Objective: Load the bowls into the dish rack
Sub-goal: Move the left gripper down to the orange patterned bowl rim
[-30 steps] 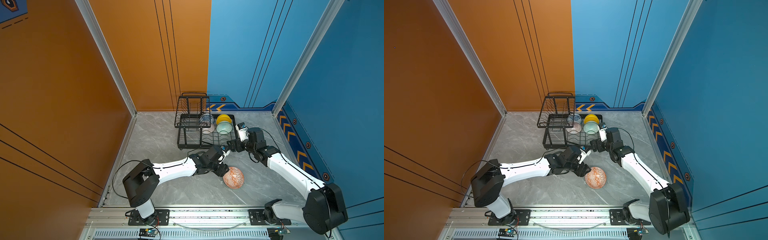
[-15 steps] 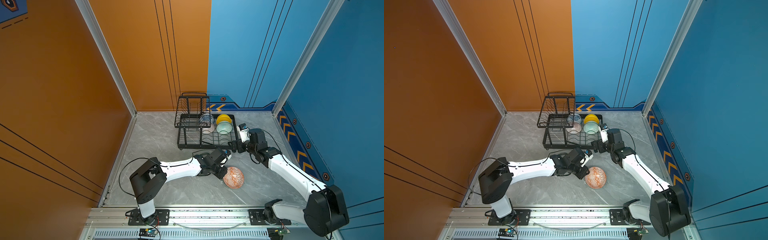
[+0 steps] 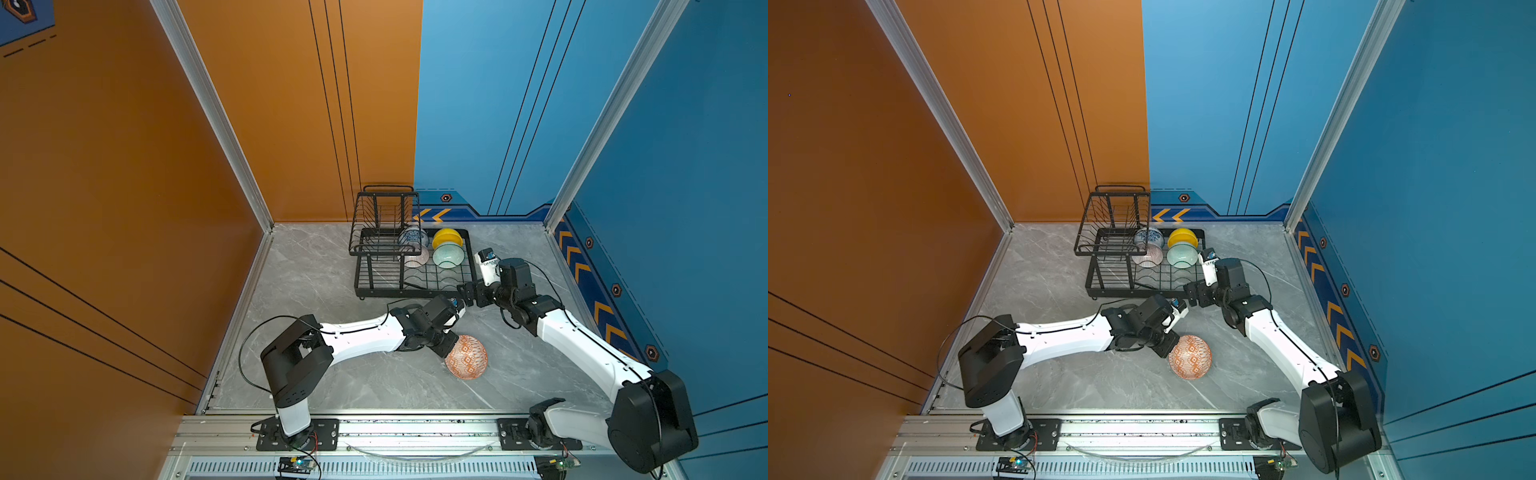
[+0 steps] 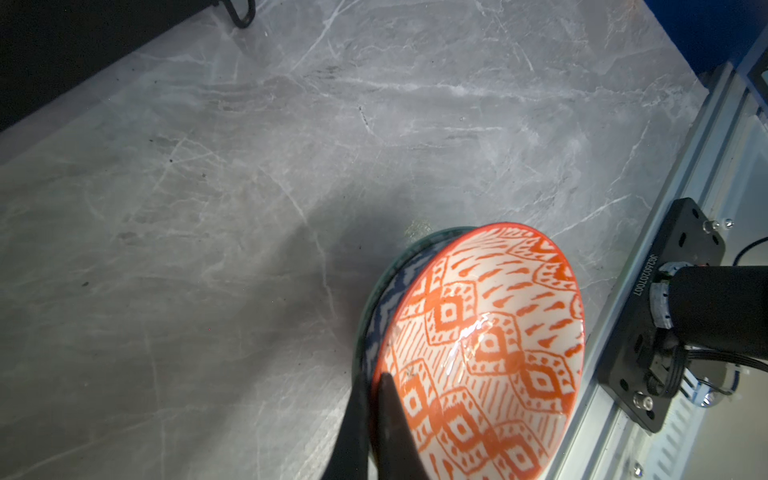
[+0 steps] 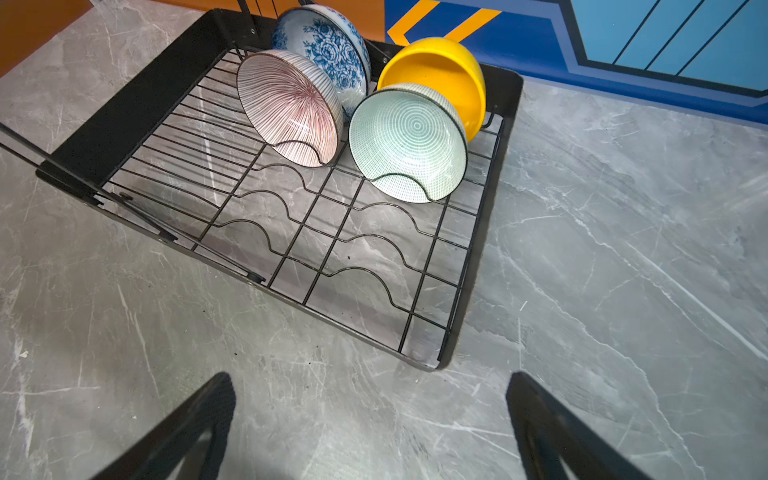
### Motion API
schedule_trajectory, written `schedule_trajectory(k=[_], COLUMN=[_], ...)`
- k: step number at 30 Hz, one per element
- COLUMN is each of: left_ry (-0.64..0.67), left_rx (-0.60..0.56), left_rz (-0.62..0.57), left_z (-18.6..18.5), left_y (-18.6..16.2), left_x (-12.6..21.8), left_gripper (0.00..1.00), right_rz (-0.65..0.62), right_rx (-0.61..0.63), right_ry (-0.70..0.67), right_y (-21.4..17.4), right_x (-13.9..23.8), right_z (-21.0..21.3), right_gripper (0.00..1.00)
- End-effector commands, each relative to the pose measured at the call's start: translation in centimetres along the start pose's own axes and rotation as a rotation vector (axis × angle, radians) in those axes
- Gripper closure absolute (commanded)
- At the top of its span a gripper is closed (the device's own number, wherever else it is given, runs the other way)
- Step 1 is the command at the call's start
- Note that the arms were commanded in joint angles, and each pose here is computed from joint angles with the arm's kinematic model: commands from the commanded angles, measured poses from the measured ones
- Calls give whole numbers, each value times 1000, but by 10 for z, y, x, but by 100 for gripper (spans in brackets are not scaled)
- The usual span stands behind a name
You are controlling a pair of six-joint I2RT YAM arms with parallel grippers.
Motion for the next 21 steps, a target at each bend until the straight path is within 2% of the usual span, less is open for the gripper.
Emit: schedule_trajectory(k=[1, 21], left_ry=[21, 259], left_rx=[-26, -40], left_rz=[16, 67], left_z=[-2, 29], left_y=[2, 3], left_x=[0, 22], left_gripper=[100, 100], right_rz=[10, 5], right_rx=[-26, -30], right_ry=[12, 17], right_y=[-6, -6], right_x=[6, 6], right_z=[0, 0], right_gripper=[0, 0])
Point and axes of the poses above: each gripper's point midway between its finger pads, its own x axis back along the fingers, its own z axis along the line the jaws close on, y = z × x, the point moved 3 cm from there along x, back along the fingers, and after that the axes turned 6 degrees about -x, right-handed, at the moved point
